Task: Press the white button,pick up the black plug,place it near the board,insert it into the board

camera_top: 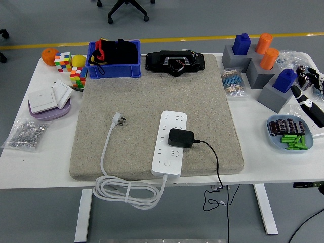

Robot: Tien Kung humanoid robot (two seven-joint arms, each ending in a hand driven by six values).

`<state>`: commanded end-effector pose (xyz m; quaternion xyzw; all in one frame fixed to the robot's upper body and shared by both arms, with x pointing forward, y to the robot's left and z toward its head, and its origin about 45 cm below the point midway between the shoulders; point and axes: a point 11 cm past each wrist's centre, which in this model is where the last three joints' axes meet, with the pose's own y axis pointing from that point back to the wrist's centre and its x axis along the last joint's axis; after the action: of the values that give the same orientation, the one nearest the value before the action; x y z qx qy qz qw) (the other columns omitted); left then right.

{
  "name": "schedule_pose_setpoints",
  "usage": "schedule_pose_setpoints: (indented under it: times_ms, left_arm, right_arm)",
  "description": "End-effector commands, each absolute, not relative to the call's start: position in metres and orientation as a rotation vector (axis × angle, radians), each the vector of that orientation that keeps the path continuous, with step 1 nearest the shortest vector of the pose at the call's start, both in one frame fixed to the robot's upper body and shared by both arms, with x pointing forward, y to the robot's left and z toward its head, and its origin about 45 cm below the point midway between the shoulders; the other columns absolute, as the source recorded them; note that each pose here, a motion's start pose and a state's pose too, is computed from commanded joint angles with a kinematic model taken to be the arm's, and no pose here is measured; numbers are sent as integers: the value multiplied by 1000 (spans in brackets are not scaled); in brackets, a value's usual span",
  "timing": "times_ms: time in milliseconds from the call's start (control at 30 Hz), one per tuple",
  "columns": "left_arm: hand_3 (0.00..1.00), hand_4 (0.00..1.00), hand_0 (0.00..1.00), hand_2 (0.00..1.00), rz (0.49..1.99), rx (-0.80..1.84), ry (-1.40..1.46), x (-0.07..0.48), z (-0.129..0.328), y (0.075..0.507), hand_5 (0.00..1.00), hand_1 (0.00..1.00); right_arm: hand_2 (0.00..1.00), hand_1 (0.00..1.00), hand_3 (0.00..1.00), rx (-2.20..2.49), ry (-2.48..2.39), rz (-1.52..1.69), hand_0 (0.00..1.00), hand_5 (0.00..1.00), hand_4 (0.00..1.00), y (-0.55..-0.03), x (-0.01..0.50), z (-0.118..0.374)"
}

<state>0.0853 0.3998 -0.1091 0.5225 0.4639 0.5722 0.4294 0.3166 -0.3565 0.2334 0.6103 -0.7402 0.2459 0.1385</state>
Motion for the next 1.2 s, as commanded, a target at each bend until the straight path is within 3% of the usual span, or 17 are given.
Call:
schedule_pose_setpoints:
  times_ms: [433,467,633,667,1200]
  left_arm:
    - [731,648,775,668,1425,1306,1176,78,-111,399,542,711]
    - [731,648,775,668,1424,1307,1177,77,-111,399,542,711]
    - [731,648,775,668,1397,1351,1176,67,-112,401,542,711]
    - [731,649,775,668,1391,1358,1176,65,-112,401,542,711]
    - [731,649,775,668,1369,1400,1211,37,-115,404,542,711]
  right_arm:
    - [851,877,863,1779,-2141,699,929,834,998,-356,308,230]
    - [831,832,813,1784,-2143,706,909,770,998,-355,307,230]
    - [831,832,813,1808,-2154,756,909,770,998,-352,301,231]
    - [818,820,784,1812,-2157,758,893,689,974,-352,299,231]
    - [777,768,763,1882,-2193,733,845,686,943,-337,293,219]
